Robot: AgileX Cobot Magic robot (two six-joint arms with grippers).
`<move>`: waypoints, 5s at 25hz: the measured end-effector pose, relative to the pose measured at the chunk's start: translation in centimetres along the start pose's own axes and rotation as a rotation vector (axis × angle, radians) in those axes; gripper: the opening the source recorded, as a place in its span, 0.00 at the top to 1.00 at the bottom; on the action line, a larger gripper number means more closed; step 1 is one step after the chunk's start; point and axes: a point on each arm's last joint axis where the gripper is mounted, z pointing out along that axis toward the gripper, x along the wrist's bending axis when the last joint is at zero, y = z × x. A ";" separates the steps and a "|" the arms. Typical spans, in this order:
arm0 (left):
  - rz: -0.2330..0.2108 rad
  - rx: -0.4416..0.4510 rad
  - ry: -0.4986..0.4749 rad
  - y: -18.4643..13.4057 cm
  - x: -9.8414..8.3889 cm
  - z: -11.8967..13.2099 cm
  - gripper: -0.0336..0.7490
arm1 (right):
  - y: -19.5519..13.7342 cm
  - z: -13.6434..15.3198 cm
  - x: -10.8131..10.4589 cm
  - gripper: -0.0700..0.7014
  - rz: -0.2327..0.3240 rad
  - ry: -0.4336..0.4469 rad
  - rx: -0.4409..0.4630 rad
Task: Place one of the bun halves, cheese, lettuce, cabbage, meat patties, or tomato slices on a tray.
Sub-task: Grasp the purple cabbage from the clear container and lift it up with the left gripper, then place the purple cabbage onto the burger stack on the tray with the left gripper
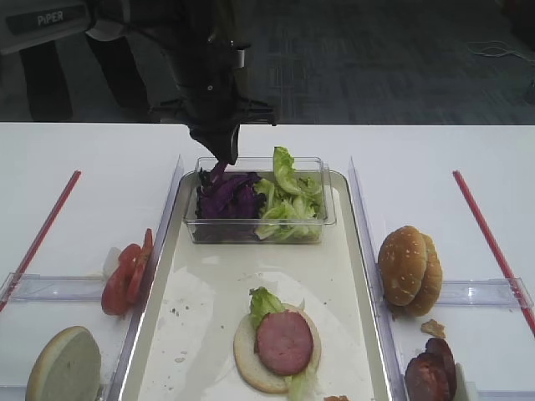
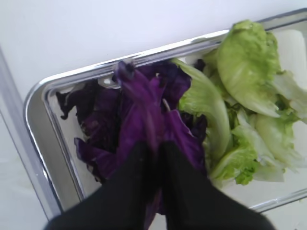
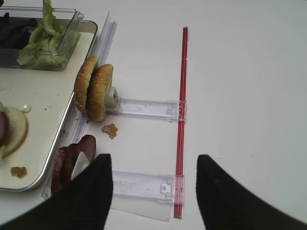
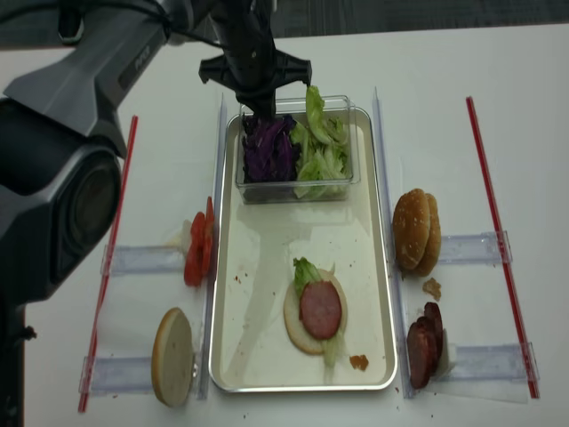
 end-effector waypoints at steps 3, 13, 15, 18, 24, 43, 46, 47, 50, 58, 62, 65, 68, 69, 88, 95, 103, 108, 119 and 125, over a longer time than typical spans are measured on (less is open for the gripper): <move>0.060 -0.012 -0.003 0.0 -0.1 -0.7 0.90 | 0.0 0.0 0.0 0.34 0.000 0.000 0.000; 0.385 -0.030 -0.037 -0.2 -1.0 -1.6 0.90 | 0.0 0.0 0.0 0.34 0.000 0.000 0.000; 0.471 -0.038 -0.041 -0.4 -1.6 -2.0 0.90 | 0.0 0.0 0.0 0.34 0.000 0.000 0.000; 0.528 -0.044 -0.052 -0.6 -2.4 -2.3 0.90 | 0.0 0.0 0.0 0.34 0.000 0.000 0.000; 0.444 -0.043 -0.055 -1.3 -2.4 -3.3 0.90 | 0.0 0.0 0.0 0.34 0.002 0.000 0.000; 0.377 0.023 -0.009 -6.9 -2.8 -6.8 0.90 | 0.0 0.0 0.0 0.34 0.001 0.000 0.000; 0.410 0.047 -0.011 -8.5 -4.0 -6.9 0.90 | 0.0 0.0 0.0 0.34 0.001 0.000 0.000; 0.420 0.051 -0.014 -9.0 -4.4 -7.1 0.90 | 0.0 0.0 0.0 0.34 0.001 0.000 0.000; 0.440 0.074 -0.015 -10.4 -4.7 -7.1 0.90 | 0.0 0.0 0.0 0.34 0.001 0.000 0.000; 0.430 0.112 -0.044 -14.3 -3.6 -6.5 0.90 | 0.0 0.0 0.0 0.34 0.001 0.000 0.000; 0.421 0.123 -0.047 -16.2 -2.8 -6.1 0.90 | 0.0 0.0 0.0 0.34 0.001 0.000 0.000; 0.418 0.115 -0.069 -17.7 -2.4 -5.9 0.90 | 0.0 0.0 0.0 0.34 0.001 0.000 0.000; 0.415 0.129 -0.077 -18.9 -2.0 -5.5 0.90 | 0.0 0.0 0.0 0.34 0.001 0.000 0.000; 0.414 0.138 -0.077 -19.2 -1.9 -5.3 0.90 | 0.0 0.0 0.0 0.34 0.001 0.000 0.000; 0.757 0.167 -0.178 -21.6 -5.1 -3.4 0.90 | 0.0 0.0 0.0 0.34 0.001 0.000 0.000; 0.840 0.165 -0.222 -21.6 -5.8 -2.6 0.90 | 0.0 0.0 0.0 0.34 0.001 0.000 0.000; 0.967 0.068 -0.225 -20.6 -7.5 -3.5 0.90 | 0.0 0.0 0.0 0.34 0.001 0.000 0.000; 1.020 0.077 -0.212 -19.8 -9.1 -2.7 0.90 | 0.0 0.0 0.0 0.34 0.001 0.000 0.000; 1.083 0.099 -0.129 -18.9 -10.4 0.0 0.90 | 0.0 0.0 0.0 0.34 0.001 0.000 0.000; 1.070 0.099 -0.119 -18.6 -10.5 0.9 0.90 | 0.0 0.0 0.0 0.34 0.001 0.000 0.000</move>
